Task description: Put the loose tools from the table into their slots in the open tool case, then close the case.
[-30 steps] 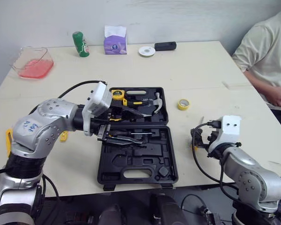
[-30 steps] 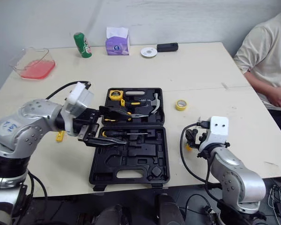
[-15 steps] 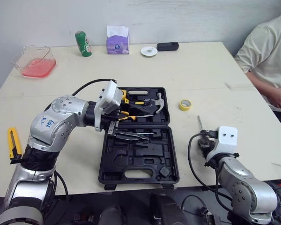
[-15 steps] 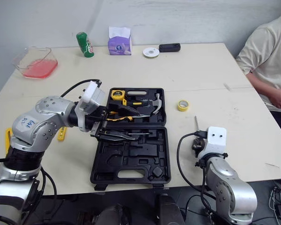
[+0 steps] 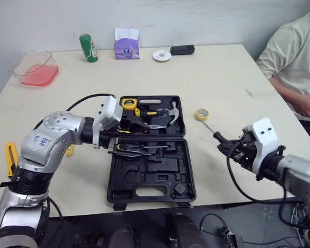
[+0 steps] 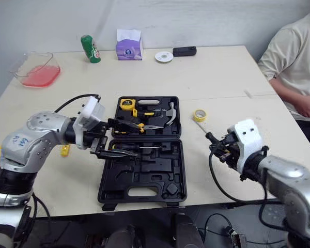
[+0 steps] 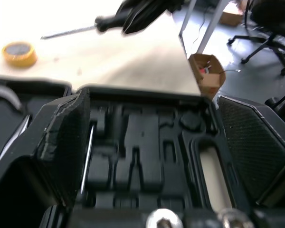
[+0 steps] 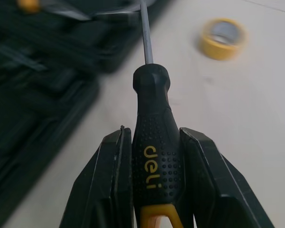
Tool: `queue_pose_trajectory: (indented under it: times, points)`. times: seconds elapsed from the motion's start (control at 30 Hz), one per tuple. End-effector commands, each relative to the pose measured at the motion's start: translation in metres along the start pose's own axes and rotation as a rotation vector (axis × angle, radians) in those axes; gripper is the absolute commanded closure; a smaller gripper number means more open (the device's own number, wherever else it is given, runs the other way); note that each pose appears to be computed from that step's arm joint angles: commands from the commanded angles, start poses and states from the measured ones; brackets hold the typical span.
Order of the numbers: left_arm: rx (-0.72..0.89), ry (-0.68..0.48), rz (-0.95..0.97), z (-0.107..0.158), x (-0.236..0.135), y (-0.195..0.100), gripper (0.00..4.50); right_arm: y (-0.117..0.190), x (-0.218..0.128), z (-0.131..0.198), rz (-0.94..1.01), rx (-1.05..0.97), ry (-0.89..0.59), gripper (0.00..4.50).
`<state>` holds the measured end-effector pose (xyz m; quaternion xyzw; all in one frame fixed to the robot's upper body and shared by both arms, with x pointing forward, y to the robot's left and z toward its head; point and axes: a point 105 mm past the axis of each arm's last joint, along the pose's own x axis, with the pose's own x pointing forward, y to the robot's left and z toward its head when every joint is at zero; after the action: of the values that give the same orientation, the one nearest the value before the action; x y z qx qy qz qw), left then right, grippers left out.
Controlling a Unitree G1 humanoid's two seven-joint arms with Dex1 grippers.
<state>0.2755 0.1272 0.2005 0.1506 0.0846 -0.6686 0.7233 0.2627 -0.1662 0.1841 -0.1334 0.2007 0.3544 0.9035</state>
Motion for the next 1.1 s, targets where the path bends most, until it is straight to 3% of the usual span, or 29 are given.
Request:
queue_pose_trajectory:
  times: [0.03, 0.23, 0.47, 1.1]
  points:
    - [0.056, 0.104, 0.016, -0.01, -0.02, -0.003, 0.0, 0.03, 0.014, 0.013, 0.308, -0.172, 0.052, 3.42]
    - [0.049, 0.168, 0.034, -0.022, -0.034, -0.005, 0.0, 0.036, 0.048, 0.024, 0.465, -0.327, 0.118, 3.42]
    - [0.072, 0.187, 0.064, -0.027, -0.033, -0.004, 0.0, 0.031, 0.078, 0.027, 0.486, -0.404, 0.158, 3.42]
    - [0.099, 0.165, 0.072, -0.025, -0.024, 0.002, 0.0, 0.039, 0.105, 0.026, 0.516, -0.435, 0.202, 3.42]
